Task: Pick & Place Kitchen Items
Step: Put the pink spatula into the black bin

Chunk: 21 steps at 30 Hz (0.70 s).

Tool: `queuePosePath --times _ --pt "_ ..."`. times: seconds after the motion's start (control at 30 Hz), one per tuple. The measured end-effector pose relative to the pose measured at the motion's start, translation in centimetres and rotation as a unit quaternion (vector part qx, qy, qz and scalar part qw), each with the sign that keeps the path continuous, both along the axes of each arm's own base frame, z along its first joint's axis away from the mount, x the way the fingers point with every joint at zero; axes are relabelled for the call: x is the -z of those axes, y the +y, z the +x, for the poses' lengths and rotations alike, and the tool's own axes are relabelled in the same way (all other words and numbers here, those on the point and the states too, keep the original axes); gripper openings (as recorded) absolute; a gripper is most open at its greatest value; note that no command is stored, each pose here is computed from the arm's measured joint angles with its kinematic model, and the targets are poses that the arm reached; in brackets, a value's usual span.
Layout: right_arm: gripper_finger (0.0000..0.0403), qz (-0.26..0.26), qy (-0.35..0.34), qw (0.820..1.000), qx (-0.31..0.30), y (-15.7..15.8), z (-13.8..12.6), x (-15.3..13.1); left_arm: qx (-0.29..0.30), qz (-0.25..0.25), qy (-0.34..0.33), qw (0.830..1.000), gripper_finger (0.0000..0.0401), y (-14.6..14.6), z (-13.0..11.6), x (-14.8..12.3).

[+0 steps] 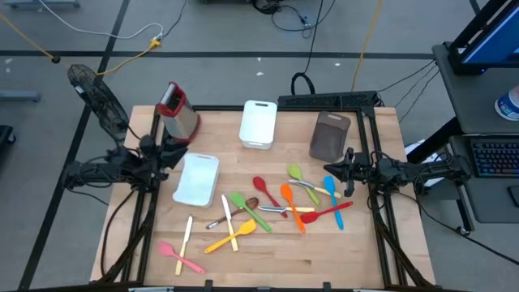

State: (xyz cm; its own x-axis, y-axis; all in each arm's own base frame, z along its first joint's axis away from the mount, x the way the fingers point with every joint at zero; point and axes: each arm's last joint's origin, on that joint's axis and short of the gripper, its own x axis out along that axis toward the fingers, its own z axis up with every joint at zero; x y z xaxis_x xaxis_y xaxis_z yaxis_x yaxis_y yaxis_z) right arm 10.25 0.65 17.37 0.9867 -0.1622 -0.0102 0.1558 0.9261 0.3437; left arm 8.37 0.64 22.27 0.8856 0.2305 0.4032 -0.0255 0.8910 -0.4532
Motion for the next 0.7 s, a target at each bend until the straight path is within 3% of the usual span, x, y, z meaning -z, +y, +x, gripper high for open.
queuePosePath --times 0.13,0.4,0.53,0.7 --pt "0.0004 -0.001 0.000 1.000 0.000 0.0 0.0 0.0 0.020 -0.017 0.029 0.999 0.0150 -0.2 0.5 -0.6" --pt "0.0004 -0.013 0.002 1.000 0.001 0.0 0.0 0.0 0.069 -0.048 0.169 0.982 0.0150 -1.2 3.3 -2.4" --pt "0.0004 -0.028 0.005 1.000 0.001 0.0 0.0 0.0 0.103 -0.050 0.244 0.963 0.0150 -2.0 5.2 -4.4" --pt "0.0004 -0.030 0.005 1.000 0.001 0.0 0.0 0.0 0.150 -0.069 0.337 0.927 0.0150 -3.3 7.6 -6.5"
